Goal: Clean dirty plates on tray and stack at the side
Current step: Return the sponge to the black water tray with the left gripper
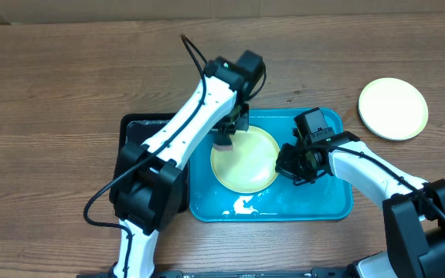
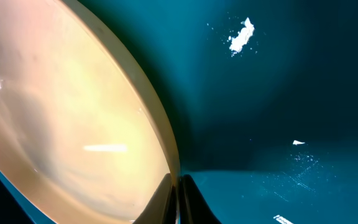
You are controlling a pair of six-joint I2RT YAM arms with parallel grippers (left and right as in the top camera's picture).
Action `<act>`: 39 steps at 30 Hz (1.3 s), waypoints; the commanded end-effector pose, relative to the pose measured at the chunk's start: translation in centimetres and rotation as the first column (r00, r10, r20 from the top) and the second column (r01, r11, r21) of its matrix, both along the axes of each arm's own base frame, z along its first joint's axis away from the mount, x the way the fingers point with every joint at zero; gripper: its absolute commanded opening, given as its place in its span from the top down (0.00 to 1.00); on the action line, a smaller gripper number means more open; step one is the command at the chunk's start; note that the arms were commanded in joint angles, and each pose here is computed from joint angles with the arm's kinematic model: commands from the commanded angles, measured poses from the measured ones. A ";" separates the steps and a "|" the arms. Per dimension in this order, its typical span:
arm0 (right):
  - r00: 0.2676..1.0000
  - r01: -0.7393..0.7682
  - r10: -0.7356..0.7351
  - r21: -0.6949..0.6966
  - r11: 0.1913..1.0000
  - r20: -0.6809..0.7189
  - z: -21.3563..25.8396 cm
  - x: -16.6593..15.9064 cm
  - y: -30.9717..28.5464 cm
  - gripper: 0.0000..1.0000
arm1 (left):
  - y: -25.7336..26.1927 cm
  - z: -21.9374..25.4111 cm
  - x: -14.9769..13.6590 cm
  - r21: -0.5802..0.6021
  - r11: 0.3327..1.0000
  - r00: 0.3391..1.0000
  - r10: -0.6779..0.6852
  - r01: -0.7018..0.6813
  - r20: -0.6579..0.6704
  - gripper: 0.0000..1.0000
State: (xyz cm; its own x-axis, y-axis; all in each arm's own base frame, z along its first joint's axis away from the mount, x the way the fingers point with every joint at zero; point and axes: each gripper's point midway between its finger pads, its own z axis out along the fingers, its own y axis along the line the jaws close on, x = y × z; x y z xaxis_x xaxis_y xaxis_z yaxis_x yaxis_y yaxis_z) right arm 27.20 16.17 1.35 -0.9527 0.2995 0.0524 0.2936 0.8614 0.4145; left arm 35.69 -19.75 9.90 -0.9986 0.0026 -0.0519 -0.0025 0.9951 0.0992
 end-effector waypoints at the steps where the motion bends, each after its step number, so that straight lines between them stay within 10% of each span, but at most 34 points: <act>1: 1.000 -0.003 0.003 -0.002 1.000 0.015 0.1 0.4 0.0 0.96 | 2.8 1.4 0.7 0.060 0.993 0.995 0.099 -0.100 0.015 0.96; 16: 1.000 -0.006 0.006 0.002 1.000 0.030 0.2 0.7 0.1 0.96 | 15.3 3.6 -2.7 0.183 0.896 0.899 0.426 -0.404 -0.100 0.95; 35: 0.999 -0.031 0.031 0.029 0.999 0.020 0.4 0.3 0.6 0.96 | 16.2 -6.9 -4.9 -0.001 0.915 0.915 0.403 -0.403 -0.021 0.95; 39: 0.999 -0.031 0.030 0.031 0.999 0.028 0.4 0.5 0.6 0.96 | 16.4 -6.9 -4.7 -0.003 0.914 0.913 0.407 -0.407 -0.014 0.73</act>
State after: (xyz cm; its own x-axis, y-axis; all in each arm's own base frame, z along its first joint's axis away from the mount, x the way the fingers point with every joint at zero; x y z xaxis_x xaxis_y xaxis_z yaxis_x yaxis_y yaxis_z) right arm 27.31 16.39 1.45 -0.9584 0.2821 0.0444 0.2734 0.8616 0.4276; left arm 30.67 -3.45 2.08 -0.9107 -0.4130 -0.0104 -0.4112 0.9036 0.1198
